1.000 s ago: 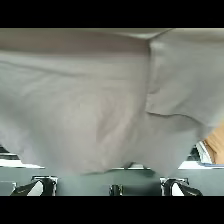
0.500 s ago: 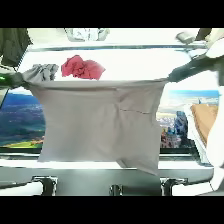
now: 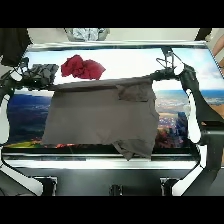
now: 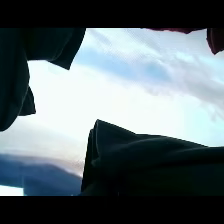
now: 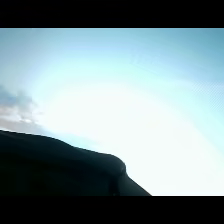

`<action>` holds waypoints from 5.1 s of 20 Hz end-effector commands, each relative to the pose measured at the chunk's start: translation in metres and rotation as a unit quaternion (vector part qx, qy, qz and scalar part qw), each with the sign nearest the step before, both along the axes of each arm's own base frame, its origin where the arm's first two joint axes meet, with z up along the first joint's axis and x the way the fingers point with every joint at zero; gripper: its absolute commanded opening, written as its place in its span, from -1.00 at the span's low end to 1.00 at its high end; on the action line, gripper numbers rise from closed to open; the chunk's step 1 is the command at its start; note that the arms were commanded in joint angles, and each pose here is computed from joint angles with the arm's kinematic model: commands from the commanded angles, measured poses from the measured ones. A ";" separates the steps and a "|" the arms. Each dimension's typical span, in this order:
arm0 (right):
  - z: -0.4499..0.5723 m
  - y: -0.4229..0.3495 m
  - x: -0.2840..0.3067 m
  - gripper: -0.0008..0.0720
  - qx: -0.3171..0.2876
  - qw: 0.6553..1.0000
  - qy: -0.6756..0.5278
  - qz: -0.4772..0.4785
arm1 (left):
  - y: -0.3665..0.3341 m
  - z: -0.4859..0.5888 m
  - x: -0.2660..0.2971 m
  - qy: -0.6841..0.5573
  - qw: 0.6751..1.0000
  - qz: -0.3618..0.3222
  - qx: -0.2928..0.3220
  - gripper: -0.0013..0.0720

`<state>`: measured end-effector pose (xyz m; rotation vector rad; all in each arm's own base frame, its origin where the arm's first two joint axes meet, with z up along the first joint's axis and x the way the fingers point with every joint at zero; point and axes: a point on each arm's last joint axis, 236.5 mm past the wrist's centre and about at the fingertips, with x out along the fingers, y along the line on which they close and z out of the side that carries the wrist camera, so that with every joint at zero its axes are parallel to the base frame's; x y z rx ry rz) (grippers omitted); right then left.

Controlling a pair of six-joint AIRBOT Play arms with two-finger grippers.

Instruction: Fold the shirts.

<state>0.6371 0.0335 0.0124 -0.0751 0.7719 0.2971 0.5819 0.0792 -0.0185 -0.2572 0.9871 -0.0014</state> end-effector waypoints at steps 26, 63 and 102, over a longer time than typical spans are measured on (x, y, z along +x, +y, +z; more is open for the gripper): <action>-0.025 0.024 -0.184 0.85 0.040 0.932 0.337 0.124 | 0.017 -0.011 -0.125 0.255 0.963 -0.037 -0.082 0.82; -0.092 0.046 -0.476 0.77 0.158 0.881 0.436 0.094 | -0.013 -0.096 -0.342 0.336 0.933 0.034 -0.127 -0.86; -0.054 0.017 -0.099 -0.84 0.193 0.967 0.166 -0.020 | -0.006 -0.058 -0.071 0.188 0.979 -0.012 -0.082 -0.86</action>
